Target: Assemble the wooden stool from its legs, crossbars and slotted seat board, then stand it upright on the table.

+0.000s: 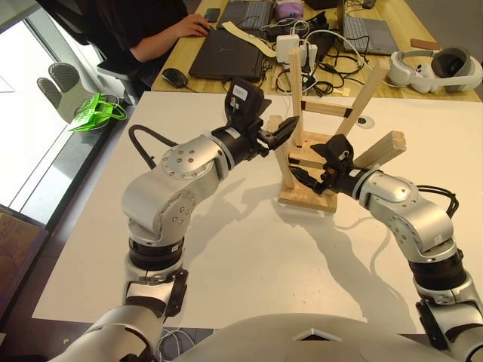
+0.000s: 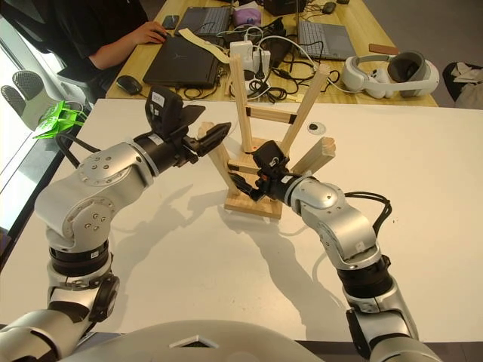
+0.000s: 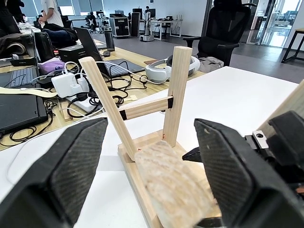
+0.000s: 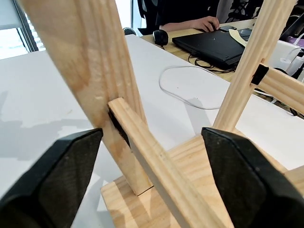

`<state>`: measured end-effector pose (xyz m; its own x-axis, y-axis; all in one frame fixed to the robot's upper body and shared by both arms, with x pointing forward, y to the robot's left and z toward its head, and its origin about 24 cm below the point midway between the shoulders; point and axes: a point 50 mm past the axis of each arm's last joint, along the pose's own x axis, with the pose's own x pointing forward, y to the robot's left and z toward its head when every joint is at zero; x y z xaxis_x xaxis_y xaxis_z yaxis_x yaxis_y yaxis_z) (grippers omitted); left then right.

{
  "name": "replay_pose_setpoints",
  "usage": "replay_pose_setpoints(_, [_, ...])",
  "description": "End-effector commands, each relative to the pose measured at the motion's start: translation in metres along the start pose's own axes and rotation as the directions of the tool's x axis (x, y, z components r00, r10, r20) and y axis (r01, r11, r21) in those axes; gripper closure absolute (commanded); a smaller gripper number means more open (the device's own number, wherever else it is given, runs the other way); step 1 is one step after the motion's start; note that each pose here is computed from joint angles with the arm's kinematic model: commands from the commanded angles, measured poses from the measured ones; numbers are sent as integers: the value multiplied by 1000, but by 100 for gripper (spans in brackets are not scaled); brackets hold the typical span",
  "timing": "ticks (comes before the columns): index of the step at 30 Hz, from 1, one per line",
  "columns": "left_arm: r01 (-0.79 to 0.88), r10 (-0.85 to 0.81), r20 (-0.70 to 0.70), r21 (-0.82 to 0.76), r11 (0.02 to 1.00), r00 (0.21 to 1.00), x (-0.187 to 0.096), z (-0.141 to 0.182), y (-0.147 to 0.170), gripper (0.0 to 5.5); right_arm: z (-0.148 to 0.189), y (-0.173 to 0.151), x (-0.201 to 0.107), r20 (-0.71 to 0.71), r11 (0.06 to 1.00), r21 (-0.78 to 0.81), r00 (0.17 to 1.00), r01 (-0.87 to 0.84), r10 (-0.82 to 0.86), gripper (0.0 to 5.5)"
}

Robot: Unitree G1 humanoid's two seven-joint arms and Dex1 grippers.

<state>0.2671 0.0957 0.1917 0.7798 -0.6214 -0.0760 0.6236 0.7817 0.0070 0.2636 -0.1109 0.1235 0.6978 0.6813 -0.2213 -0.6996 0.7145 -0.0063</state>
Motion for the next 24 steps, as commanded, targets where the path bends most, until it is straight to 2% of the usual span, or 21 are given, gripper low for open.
replay_pose_setpoints(1, [-7, 7, 9, -45, 999, 1000, -6, 0, 2, 215, 36, -1, -5, 257, 983, 160, 965, -92, 49, 165])
replay_pose_setpoints(4, [1, 0, 9, -68, 998, 1000, -12, -1, 2, 215, 50, 1, -11, 373, 950, 259, 925, -175, 69, 165])
replay_pose_setpoints(9, [-16, 18, 11, -110, 994, 1000, -20, -2, 5, 211, 51, 8, -22, 411, 890, 411, 912, -198, 13, 242])
replay_pose_setpoints(16, [-81, 88, 34, -157, 984, 996, -35, -2, 12, 211, 36, 14, -82, 339, 855, 387, 916, -345, 216, 359])
replay_pose_setpoints(20, [-122, 138, 67, -200, 972, 988, -40, 0, 16, 211, 24, -16, -101, 233, 897, 407, 969, -171, 79, 435])
replay_pose_setpoints(24, [-125, 151, 99, -229, 965, 984, -39, 6, 19, 211, 3, -48, -102, 84, 930, 349, 985, 115, -153, 512])
